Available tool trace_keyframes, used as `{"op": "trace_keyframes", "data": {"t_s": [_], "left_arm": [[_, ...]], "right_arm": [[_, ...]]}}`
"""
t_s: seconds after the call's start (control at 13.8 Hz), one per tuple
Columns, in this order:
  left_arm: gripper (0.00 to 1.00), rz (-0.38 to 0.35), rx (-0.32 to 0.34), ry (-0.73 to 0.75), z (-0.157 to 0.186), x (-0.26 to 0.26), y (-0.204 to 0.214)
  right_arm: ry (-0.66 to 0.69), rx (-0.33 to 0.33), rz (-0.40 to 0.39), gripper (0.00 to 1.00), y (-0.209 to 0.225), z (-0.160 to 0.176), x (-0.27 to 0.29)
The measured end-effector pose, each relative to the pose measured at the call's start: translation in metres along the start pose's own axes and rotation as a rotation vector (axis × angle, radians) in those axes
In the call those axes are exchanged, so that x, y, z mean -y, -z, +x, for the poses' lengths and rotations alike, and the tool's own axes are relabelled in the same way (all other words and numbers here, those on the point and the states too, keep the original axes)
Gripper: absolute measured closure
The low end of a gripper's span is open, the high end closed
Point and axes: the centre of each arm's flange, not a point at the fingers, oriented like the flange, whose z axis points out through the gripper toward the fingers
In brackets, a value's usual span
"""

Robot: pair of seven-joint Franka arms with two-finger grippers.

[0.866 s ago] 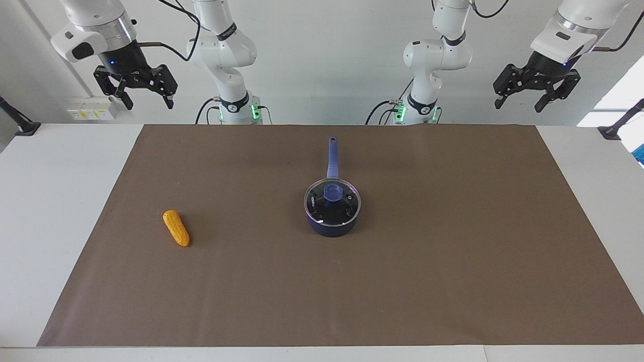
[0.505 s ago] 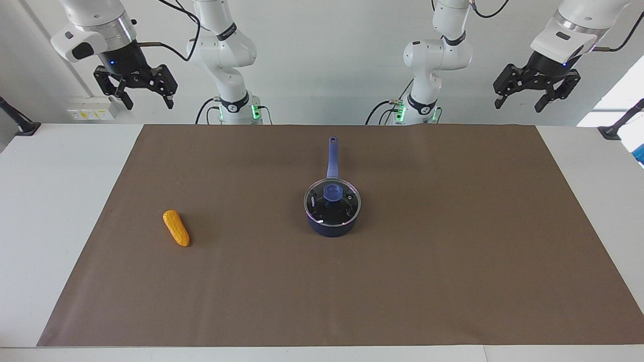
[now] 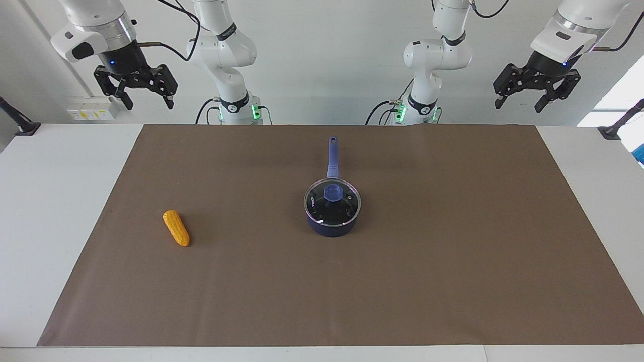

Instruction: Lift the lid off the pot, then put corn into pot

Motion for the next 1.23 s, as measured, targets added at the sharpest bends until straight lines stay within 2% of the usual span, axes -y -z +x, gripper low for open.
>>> {"op": "trace_keyframes", "data": {"t_s": [1.23], "left_arm": [[0.0, 0.0, 0.003, 0.004, -0.0003, 0.0014, -0.0005]], "right_arm": [[0.0, 0.0, 0.0, 0.0, 0.0, 0.0, 0.0]]}}
